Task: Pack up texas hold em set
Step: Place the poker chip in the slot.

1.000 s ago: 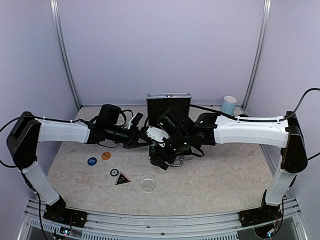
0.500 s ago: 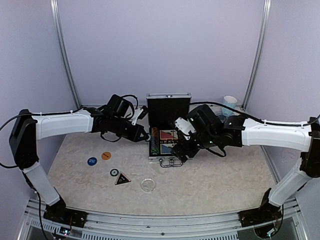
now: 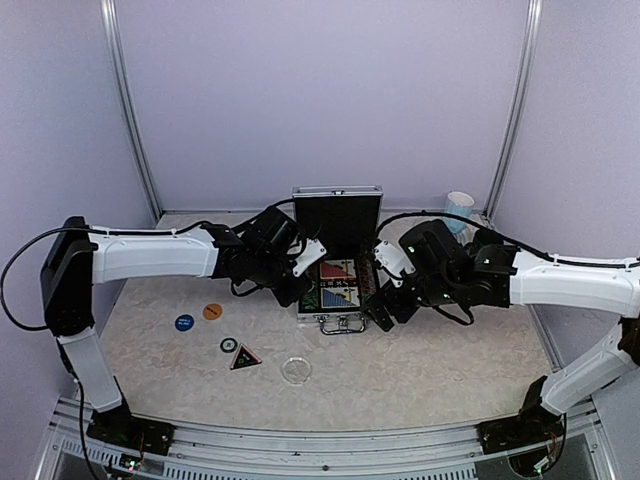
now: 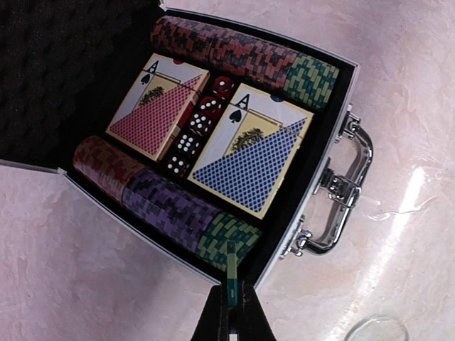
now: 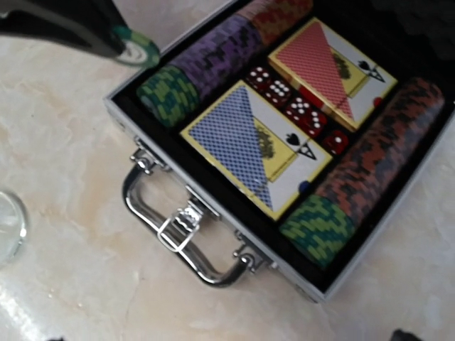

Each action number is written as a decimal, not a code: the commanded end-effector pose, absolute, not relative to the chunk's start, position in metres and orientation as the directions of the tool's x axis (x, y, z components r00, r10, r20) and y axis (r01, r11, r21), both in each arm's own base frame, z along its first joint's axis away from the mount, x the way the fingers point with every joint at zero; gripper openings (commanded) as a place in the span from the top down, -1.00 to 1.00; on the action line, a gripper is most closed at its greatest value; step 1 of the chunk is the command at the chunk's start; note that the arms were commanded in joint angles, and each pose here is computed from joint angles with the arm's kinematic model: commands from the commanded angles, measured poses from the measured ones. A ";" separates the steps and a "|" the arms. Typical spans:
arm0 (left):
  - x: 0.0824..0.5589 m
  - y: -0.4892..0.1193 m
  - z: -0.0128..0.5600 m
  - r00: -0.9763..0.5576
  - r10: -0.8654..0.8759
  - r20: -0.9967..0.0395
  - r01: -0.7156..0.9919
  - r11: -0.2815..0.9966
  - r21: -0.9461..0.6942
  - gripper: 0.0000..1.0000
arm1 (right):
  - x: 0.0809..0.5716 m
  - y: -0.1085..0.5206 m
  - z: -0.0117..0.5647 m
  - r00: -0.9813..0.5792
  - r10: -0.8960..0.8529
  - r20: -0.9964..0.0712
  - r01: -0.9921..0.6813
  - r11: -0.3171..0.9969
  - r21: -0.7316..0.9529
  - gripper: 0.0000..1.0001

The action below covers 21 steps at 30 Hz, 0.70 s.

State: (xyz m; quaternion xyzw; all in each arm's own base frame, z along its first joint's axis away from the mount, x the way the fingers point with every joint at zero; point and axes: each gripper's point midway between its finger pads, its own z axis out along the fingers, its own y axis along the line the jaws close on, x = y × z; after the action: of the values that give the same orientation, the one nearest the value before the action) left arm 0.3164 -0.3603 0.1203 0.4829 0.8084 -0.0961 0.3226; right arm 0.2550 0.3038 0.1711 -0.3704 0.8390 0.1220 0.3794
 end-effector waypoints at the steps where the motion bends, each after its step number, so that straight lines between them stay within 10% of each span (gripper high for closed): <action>1: 0.331 -0.362 0.118 -0.215 0.807 -0.549 0.839 0.441 0.319 1.00 | 0.260 0.295 0.182 -0.445 -0.472 -0.761 -0.677 0.734 -0.060 -0.98; 21: 0.310 -0.368 0.091 -0.071 0.895 -0.440 0.880 0.264 0.395 1.00 | 0.258 0.289 0.183 -0.449 -0.470 -0.760 -0.673 0.737 -0.058 -0.98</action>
State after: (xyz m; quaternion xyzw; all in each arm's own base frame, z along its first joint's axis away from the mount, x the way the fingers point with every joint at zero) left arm 0.3183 -0.3673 0.0888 0.5908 0.7426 0.0211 0.3147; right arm 0.2552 0.2929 0.1766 -0.3502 0.8424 0.1261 0.3896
